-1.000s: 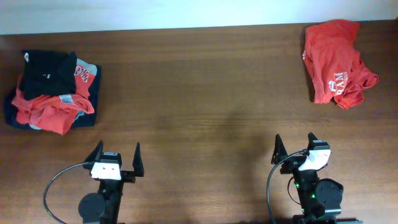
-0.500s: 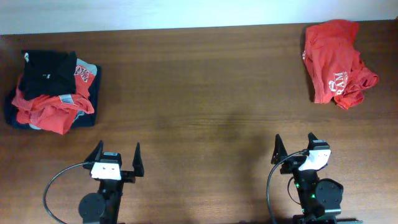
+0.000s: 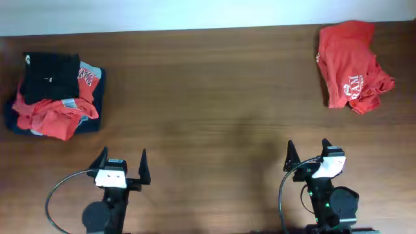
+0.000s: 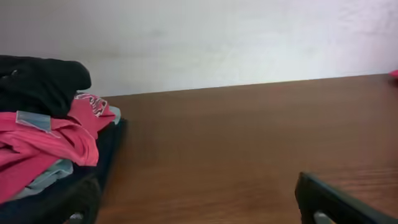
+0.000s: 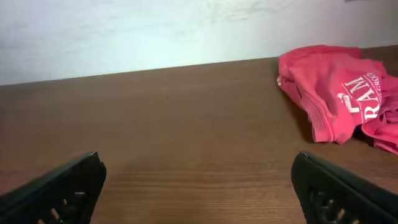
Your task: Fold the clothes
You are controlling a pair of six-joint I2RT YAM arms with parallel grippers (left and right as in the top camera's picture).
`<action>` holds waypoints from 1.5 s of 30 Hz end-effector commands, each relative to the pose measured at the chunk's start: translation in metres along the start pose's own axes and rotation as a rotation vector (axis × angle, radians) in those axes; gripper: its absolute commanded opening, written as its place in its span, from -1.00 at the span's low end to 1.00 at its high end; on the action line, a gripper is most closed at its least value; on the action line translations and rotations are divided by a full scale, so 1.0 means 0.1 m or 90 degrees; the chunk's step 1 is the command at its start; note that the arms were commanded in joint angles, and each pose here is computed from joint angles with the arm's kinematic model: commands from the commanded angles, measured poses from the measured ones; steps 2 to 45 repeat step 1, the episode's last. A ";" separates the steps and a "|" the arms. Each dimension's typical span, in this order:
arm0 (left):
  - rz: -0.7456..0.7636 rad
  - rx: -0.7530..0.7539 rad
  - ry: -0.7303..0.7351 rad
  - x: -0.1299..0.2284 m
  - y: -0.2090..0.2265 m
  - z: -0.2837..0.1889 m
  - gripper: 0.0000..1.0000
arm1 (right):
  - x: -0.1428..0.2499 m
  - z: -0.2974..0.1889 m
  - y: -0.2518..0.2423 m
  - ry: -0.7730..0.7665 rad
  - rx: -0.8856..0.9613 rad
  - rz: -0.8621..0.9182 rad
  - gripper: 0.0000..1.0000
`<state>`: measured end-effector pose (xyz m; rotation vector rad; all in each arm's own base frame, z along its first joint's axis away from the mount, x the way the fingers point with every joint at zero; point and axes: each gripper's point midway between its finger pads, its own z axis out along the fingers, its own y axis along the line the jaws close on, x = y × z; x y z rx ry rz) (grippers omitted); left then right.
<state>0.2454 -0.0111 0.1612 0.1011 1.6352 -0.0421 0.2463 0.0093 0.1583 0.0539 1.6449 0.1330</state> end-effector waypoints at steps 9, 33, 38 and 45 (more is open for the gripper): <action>-0.004 -0.011 -0.001 0.02 0.03 0.00 0.99 | 0.01 0.00 0.01 0.000 -0.006 -0.002 0.97; -0.004 -0.011 -0.001 0.02 0.03 0.00 0.99 | 0.01 0.00 0.01 0.000 -0.006 -0.002 0.97; -0.004 -0.011 -0.001 0.02 0.03 0.00 0.99 | 0.01 0.00 0.01 0.000 -0.006 -0.002 0.97; -0.004 -0.011 -0.001 0.02 0.03 0.00 0.99 | 0.01 0.00 0.01 0.000 -0.006 -0.002 0.97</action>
